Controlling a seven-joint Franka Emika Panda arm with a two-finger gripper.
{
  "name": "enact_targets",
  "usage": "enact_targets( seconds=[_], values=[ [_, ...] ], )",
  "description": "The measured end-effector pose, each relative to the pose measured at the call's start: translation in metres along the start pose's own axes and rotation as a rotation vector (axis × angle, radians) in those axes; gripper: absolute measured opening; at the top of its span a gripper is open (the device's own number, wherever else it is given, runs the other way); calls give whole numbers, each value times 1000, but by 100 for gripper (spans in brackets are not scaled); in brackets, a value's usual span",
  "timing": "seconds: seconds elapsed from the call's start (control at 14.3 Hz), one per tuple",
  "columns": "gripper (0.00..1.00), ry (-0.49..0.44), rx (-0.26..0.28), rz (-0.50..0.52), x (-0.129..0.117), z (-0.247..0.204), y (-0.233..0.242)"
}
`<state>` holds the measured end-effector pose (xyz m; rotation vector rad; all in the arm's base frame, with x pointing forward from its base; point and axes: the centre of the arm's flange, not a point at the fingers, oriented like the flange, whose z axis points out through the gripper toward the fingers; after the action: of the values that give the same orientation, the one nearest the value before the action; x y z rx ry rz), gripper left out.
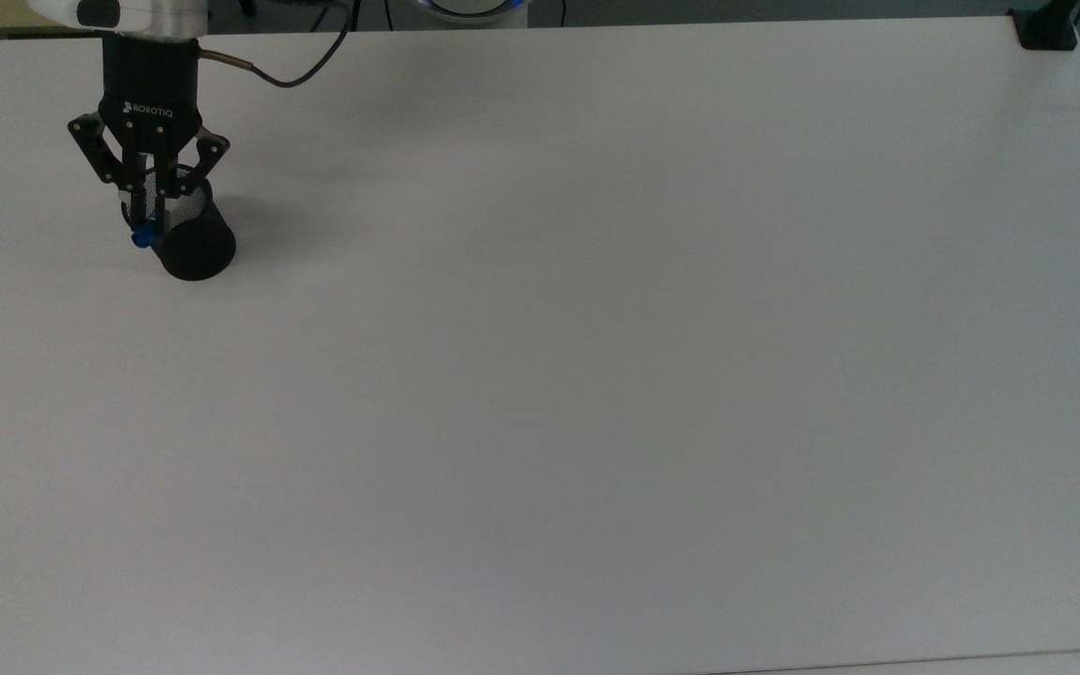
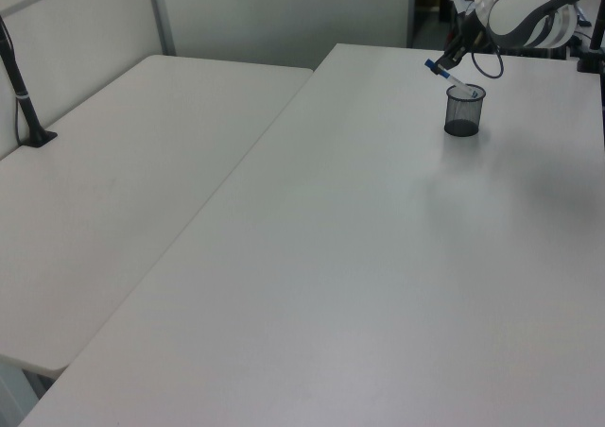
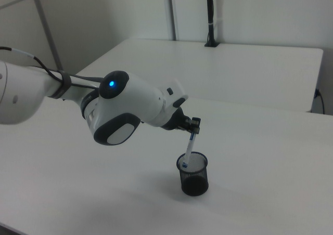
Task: Insert the marker
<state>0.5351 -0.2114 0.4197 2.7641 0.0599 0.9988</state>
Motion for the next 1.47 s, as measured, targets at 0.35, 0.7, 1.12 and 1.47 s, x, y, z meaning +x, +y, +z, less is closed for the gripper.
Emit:
enact_targets(
  seconds=[0.35,0.7,1.12,1.47],
  values=[
    [17,-6,-14,3,-7,9,2],
    [44,-9,-30,22,-12,7,15],
    [82,-21,59,95,22,-21,28],
    [88,-162,280,141,59,-96,65]
  ],
)
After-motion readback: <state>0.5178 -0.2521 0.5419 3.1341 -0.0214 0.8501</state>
